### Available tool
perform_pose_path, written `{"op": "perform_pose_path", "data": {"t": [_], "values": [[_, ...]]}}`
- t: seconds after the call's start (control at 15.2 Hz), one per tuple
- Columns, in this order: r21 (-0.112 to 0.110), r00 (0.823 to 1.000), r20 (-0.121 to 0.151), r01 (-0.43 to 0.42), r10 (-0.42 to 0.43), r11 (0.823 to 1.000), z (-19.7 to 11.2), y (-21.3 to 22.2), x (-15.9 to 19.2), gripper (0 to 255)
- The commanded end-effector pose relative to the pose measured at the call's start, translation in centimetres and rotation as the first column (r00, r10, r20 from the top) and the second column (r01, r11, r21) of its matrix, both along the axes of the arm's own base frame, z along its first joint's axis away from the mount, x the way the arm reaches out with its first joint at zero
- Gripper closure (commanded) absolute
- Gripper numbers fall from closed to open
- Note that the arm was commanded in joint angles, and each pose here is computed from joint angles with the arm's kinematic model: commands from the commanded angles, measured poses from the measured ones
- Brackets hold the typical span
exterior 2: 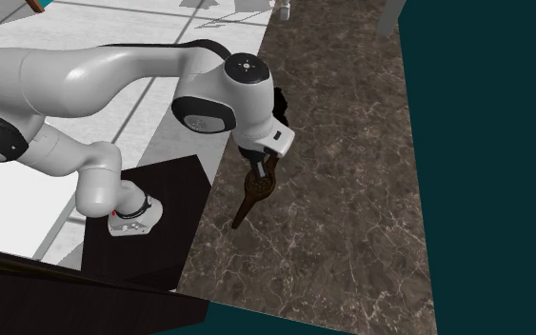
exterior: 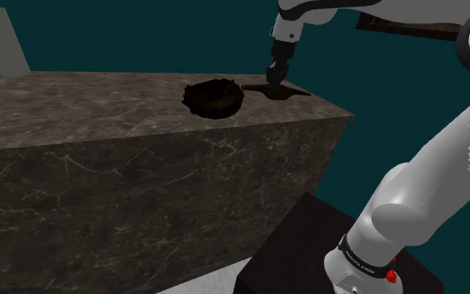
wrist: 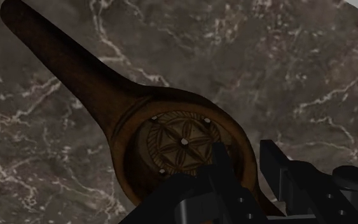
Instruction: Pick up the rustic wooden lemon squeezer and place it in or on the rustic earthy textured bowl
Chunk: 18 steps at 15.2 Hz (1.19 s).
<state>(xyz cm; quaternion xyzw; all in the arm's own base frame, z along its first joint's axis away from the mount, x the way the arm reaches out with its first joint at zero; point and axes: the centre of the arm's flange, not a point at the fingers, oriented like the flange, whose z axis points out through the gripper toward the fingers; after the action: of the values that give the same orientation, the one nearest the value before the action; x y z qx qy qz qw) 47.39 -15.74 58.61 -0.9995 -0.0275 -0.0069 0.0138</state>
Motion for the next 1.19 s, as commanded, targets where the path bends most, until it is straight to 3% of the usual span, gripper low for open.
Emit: {"op": "perform_pose_path", "data": {"t": [0.0,1.12], "values": [[0.0,1.0,0.0,0.0,0.0,1.0,1.1,0.0,0.2,255],[0.0,1.0,0.0,0.0,0.0,1.0,10.1,0.0,0.2,255]]}}
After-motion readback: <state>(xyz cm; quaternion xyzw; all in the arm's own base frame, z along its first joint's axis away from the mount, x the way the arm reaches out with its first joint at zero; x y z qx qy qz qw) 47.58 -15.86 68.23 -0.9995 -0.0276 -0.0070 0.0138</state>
